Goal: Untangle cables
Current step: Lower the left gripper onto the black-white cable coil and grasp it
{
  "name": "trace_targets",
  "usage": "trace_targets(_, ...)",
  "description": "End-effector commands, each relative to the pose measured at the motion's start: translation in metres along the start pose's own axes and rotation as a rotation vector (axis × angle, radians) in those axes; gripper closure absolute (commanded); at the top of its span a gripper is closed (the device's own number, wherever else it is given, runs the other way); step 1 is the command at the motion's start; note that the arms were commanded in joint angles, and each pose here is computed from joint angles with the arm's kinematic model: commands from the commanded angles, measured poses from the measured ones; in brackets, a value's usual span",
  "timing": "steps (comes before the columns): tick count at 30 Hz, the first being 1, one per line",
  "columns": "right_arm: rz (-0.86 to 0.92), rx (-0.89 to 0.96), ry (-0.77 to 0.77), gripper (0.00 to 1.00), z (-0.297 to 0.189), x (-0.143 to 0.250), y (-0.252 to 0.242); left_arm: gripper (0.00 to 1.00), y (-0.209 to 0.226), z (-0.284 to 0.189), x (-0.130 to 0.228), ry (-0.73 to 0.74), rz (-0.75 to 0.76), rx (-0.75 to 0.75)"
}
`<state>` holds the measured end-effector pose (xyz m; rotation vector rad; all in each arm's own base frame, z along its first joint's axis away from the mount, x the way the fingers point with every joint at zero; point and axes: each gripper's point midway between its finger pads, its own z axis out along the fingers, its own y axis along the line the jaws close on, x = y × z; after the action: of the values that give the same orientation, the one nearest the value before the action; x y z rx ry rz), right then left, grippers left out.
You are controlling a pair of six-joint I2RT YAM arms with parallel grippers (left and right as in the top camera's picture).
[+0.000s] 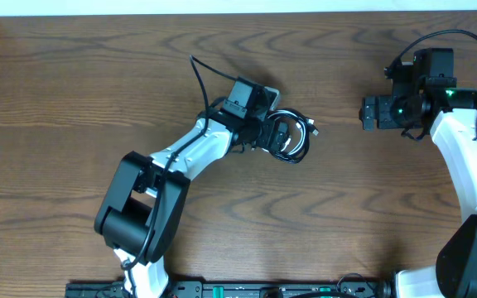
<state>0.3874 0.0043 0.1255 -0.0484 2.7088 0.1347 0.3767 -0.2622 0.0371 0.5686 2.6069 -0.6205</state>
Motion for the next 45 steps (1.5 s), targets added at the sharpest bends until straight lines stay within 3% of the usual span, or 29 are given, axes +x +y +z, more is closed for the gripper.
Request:
trace_targets(1,0.031,0.001,-0.011,0.01,-0.002,-0.005,-0.001,0.02,0.017,0.008,0.015,0.046,-0.022,-0.083)
trace_targets(4,0.030,-0.021,-0.011,0.01,-0.002,-0.005,0.002,0.01,0.020,0.008,0.017,0.055,-0.025,-0.102)
trace_targets(7,0.031,-0.020,-0.009,0.01,-0.002,-0.005,0.002,0.26,0.020,0.008,0.018,0.058,-0.026,-0.102)
trace_targets(8,0.031,-0.020,-0.007,0.01,-0.002,-0.004,0.002,0.30,0.020,0.008,0.018,0.058,-0.026,-0.102)
trace_targets(15,0.034,-0.021,0.014,0.01,-0.002,0.001,0.003,0.28,0.021,0.008,0.020,0.065,-0.028,-0.104)
trace_targets(22,0.035,-0.022,0.024,0.01,-0.002,0.003,0.003,0.35,0.022,0.009,0.021,0.069,-0.028,-0.105)
trace_targets(34,0.036,-0.023,0.028,0.01,-0.002,0.004,0.003,0.36,0.036,0.023,0.028,0.083,-0.034,-0.159)
trace_targets(36,0.036,-0.027,0.027,0.01,-0.002,0.004,0.004,0.46,0.036,0.023,0.027,0.077,-0.043,-0.159)
trace_targets(38,0.036,-0.030,0.027,0.01,-0.002,0.004,0.005,0.66,0.036,0.023,0.026,0.074,-0.067,-0.160)
trace_targets(40,0.044,-0.030,0.027,0.01,-0.002,0.004,0.005,0.92,0.036,0.023,0.027,0.072,-0.098,-0.160)
trace_targets(45,0.047,-0.048,0.026,0.01,-0.002,0.004,0.008,0.92,0.027,0.024,0.027,0.078,-0.139,-0.107)
